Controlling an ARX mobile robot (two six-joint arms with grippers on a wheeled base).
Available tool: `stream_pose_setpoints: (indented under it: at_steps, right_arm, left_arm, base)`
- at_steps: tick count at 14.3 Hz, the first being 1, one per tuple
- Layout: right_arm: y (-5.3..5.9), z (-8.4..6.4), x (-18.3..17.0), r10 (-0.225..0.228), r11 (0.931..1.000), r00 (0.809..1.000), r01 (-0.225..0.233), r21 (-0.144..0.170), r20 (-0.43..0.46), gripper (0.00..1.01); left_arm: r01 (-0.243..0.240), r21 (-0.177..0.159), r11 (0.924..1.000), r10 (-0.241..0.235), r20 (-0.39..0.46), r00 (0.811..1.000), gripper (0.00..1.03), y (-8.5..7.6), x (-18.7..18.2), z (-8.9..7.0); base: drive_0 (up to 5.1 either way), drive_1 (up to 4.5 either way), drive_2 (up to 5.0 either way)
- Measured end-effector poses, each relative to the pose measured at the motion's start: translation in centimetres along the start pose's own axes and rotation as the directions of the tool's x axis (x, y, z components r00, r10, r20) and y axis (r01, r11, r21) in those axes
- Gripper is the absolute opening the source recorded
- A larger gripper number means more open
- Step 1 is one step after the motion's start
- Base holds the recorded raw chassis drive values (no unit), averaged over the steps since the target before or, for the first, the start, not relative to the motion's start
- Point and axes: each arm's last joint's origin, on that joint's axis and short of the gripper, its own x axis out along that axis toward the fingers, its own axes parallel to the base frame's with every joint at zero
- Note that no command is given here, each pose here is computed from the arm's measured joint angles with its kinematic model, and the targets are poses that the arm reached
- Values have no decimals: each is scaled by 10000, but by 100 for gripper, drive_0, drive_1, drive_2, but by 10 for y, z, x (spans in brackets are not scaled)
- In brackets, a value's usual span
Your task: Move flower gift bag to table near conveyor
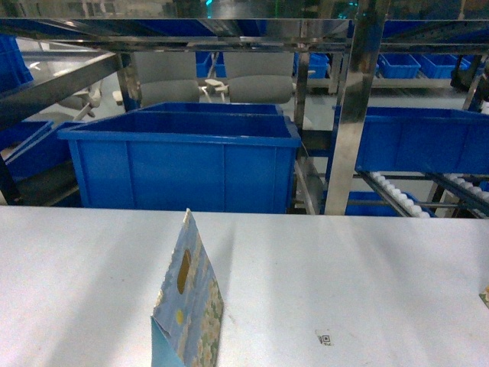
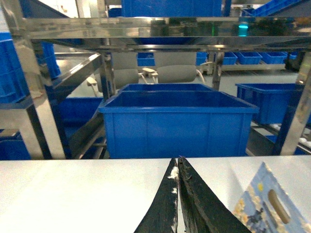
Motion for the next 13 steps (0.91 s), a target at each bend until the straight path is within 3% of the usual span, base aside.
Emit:
stream_pose_setpoints:
  at_steps: [1,2,5,7,8,13]
  right_arm:
    - [0,-2,0,-12,10000,10000,12,0,15,2]
    - [0,-4,0,0,10000,10000,0,0,11,2]
    - [0,-10,-1,-6,10000,9999,6,3,156,2]
    - [0,-14,0,-5,10000,9999,5,4,118,2]
    - [0,-14,-1,-12,10000,10000,12,4,80,2]
    - [0,-14,0,-9,10000,10000,9,4,88,2]
  left_arm:
    - [-393,-18,9992,393,-1,9992,2,5,-1,-2]
    - [-134,-13,9999,134,72,9999,2,4,-3,-3]
    - [-88,-13,10000,88,232,9997,2,4,-6,-8]
    - [-80,-14,10000,79,-324,9994,2,3,-16,-18]
    - [-99,-13,9999,100,263,9996,2,3,-18,-12]
    - [-95,-13,10000,95,53,9999,2,3,-18,-15]
  base:
    - [0,0,0]
    - [0,0,0]
    - [0,0,0]
    - [0,0,0]
    - [0,0,0]
    - [0,0,0]
